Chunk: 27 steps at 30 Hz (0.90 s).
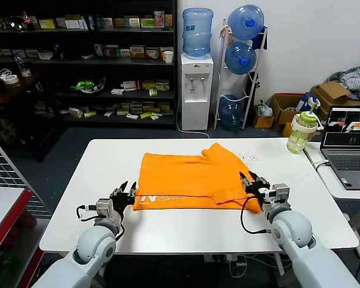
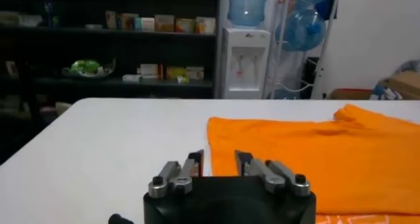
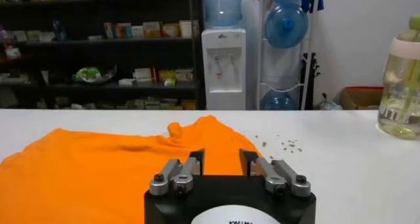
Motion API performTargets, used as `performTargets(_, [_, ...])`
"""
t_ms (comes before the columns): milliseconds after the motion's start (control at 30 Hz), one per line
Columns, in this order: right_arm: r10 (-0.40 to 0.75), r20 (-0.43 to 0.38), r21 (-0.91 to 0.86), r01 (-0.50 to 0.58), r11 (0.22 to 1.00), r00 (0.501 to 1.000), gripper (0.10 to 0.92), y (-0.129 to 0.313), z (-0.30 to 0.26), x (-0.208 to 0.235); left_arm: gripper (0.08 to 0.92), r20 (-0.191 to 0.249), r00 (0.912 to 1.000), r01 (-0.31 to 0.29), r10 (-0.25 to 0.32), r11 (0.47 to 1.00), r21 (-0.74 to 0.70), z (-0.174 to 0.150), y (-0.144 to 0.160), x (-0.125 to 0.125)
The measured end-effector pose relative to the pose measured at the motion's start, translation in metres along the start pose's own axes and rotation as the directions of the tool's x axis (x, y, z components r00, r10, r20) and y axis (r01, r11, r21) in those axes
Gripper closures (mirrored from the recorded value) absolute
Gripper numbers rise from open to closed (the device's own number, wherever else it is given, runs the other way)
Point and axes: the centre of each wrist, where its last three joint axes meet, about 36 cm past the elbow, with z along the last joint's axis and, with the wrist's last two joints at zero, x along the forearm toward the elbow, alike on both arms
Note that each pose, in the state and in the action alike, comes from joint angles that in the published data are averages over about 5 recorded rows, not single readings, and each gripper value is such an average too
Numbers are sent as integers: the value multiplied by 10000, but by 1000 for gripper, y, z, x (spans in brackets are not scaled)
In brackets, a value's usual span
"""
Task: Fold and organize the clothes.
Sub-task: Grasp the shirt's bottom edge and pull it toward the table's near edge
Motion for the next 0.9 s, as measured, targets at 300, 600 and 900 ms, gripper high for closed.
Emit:
performTargets(300, [-115,-550,541,144,9984,9984,210,-25,38,26,247,-757,9970,-157,180,9994,306,32,-7,27])
performTargets(600, [-628,-1091,574,694,9959,9920,200,-36,73,43,177,-1093,9937,-176,262,9967,787,48,-19,33])
performTargets(900, [-921,-1384,484,996,9938,9861,299,-39,90,49,177,-1131,9935,-11,112,9960,888,52,-20,26])
